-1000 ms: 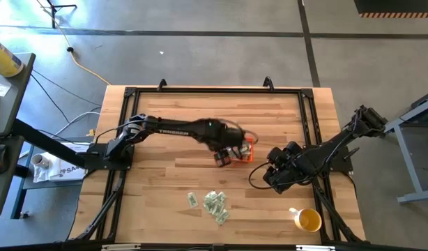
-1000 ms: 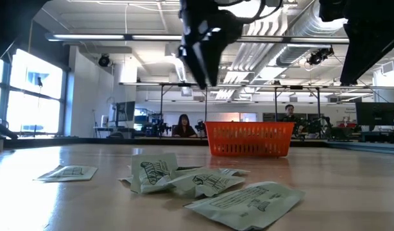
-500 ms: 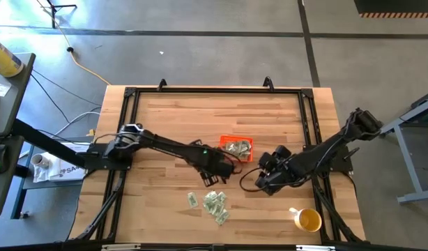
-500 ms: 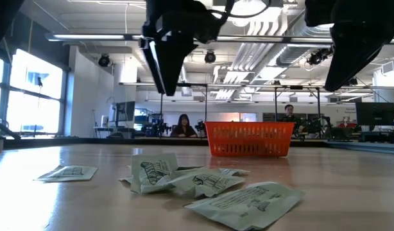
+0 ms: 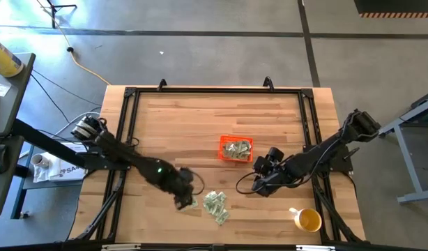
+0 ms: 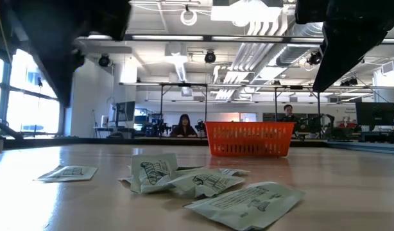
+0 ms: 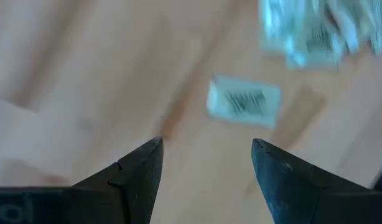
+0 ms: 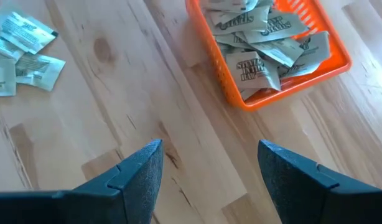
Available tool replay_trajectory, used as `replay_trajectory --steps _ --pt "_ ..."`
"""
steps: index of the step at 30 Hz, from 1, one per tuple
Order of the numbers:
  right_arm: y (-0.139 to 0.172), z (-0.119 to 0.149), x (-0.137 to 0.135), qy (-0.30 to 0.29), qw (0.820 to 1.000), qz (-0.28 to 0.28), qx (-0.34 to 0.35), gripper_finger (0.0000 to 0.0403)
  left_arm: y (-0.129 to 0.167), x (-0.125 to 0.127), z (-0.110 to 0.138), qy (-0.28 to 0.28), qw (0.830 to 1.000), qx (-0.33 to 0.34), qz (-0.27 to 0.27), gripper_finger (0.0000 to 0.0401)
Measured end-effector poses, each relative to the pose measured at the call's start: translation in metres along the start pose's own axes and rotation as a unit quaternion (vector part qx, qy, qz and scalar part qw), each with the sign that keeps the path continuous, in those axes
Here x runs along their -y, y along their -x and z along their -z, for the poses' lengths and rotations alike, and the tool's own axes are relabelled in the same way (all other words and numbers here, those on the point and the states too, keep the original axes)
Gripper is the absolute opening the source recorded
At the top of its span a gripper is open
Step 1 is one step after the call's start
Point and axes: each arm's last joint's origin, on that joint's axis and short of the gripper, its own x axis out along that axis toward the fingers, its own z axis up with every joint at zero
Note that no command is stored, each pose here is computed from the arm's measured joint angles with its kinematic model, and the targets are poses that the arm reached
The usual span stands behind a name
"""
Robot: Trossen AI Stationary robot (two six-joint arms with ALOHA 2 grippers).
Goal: Pick and place Stevia / Truvia into bins
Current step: Put the white stevia packet into the orange bin
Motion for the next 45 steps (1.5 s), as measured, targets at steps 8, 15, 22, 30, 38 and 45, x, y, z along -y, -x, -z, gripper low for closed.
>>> replay_trajectory --steps 8,15,22,30,38,45 --pt "-0.005 -0.008 0.004 0.004 1.0 -0.013 -0.014 0.0252 -0.029 0.007 0.038 -0.114 0.992 0.031 0.046 0.028" --pt "-0.009 -0.014 0.009 0.012 1.0 -0.008 -0.016 0.0252 -0.029 0.012 0.039 -0.38 0.92 0.093 0.025 0.028" --pt "-0.011 -0.017 0.012 0.006 1.0 -0.004 -0.015 0.0252 -0.046 0.013 0.032 -0.473 0.876 0.089 0.02 0.028" --pt "-0.011 -0.017 0.012 0.006 1.0 -0.004 -0.015 0.0252 -0.06 0.0 0.011 -0.455 0.881 0.101 0.081 0.028" --pt "-0.011 -0.017 0.012 0.006 1.0 0.0 -0.011 0.0252 -0.063 -0.017 -0.012 -0.437 0.888 0.082 0.114 0.028" --pt "-0.011 -0.017 0.013 0.007 1.0 0.003 -0.013 0.0252 -0.075 -0.014 -0.006 -0.447 0.881 0.044 0.148 0.028"
